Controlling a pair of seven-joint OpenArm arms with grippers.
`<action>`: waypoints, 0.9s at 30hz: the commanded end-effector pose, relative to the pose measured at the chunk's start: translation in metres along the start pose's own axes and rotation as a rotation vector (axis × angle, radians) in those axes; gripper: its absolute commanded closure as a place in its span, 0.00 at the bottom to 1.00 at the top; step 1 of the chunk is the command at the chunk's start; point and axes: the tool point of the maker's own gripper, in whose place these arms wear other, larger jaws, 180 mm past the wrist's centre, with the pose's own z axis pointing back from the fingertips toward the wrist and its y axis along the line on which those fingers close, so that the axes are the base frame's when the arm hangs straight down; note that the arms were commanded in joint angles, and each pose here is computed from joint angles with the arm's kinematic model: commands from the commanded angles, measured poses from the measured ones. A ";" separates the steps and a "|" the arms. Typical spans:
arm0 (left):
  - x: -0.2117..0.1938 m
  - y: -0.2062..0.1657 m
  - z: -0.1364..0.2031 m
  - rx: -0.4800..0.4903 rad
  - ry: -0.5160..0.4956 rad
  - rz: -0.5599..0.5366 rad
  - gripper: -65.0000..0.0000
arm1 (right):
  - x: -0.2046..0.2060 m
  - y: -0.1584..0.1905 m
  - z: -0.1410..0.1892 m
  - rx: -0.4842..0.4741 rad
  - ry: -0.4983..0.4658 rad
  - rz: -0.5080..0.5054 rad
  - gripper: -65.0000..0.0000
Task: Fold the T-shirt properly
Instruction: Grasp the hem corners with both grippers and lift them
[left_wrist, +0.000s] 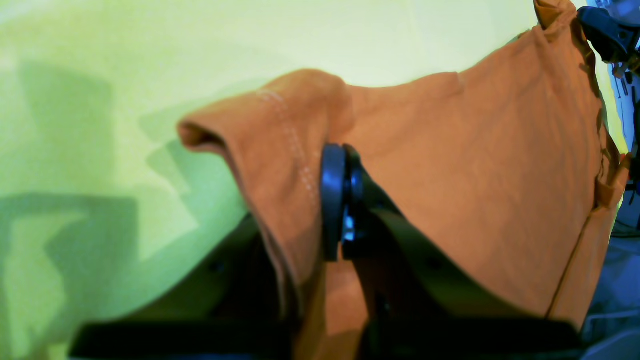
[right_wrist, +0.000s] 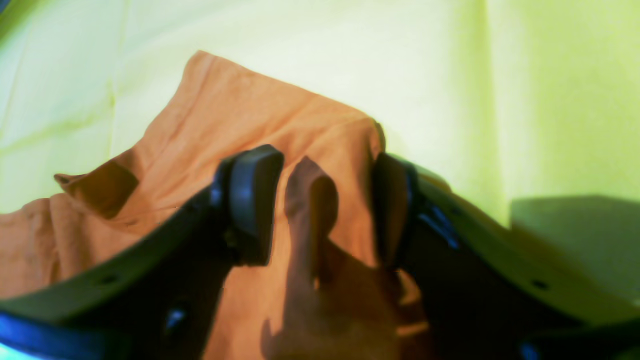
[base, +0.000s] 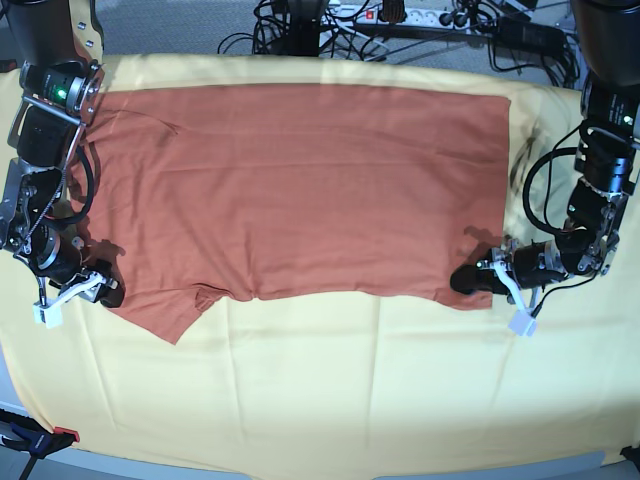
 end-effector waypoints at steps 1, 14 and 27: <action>0.018 0.000 0.008 0.003 -0.036 -0.021 1.00 | 0.031 0.001 0.006 0.011 -0.082 0.019 0.61; 0.038 0.003 0.012 0.033 -0.078 -0.074 1.00 | 0.050 0.000 0.009 0.001 -0.139 0.037 1.00; 0.096 0.004 0.020 0.112 -0.233 -0.262 1.00 | 0.066 -0.029 0.015 -0.164 -0.168 0.091 1.00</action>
